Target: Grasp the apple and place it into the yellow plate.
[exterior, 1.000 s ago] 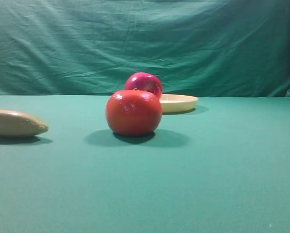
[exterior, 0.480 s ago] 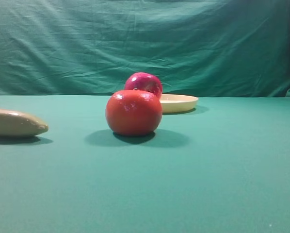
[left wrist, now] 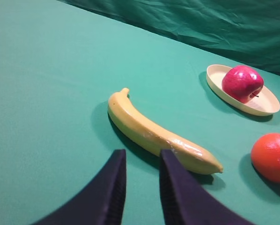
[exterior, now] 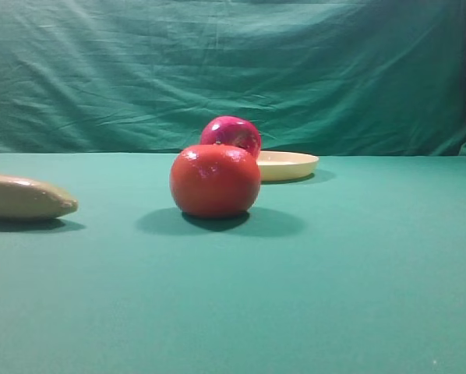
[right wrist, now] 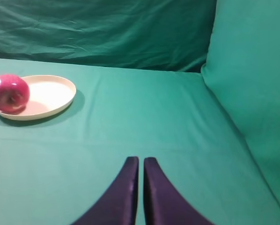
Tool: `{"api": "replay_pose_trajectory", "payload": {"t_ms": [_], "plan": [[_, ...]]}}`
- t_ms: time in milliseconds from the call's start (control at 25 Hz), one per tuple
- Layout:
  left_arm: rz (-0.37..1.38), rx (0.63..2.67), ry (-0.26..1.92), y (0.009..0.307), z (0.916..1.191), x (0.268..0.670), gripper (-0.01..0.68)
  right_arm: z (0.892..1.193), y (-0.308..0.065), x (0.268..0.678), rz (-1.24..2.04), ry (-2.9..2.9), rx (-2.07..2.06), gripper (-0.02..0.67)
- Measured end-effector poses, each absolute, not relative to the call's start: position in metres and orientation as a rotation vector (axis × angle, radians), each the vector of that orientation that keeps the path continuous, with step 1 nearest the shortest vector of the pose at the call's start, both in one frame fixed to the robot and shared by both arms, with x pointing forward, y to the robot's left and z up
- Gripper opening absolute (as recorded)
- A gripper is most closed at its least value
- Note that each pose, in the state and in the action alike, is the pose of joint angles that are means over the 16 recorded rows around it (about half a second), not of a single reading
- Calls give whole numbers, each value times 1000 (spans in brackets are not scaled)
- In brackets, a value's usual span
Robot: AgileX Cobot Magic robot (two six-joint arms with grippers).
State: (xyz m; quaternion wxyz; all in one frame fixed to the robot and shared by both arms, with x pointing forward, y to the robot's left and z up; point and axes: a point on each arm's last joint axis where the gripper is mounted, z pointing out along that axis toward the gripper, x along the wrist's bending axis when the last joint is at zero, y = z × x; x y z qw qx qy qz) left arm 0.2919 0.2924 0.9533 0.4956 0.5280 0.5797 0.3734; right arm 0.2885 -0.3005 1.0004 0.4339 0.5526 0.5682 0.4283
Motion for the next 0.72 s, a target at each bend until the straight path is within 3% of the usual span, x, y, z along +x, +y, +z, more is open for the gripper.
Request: {"api": "replay_pose_trajectory", "payload": {"t_ms": [360,720], "plan": [[905,1279,1405,292,953,292,157,957,-301,290,1039,1427,1412,0],[905,1279,1405,292,953,292,157,947,-300,291,1038,1435,1419,0]]}}
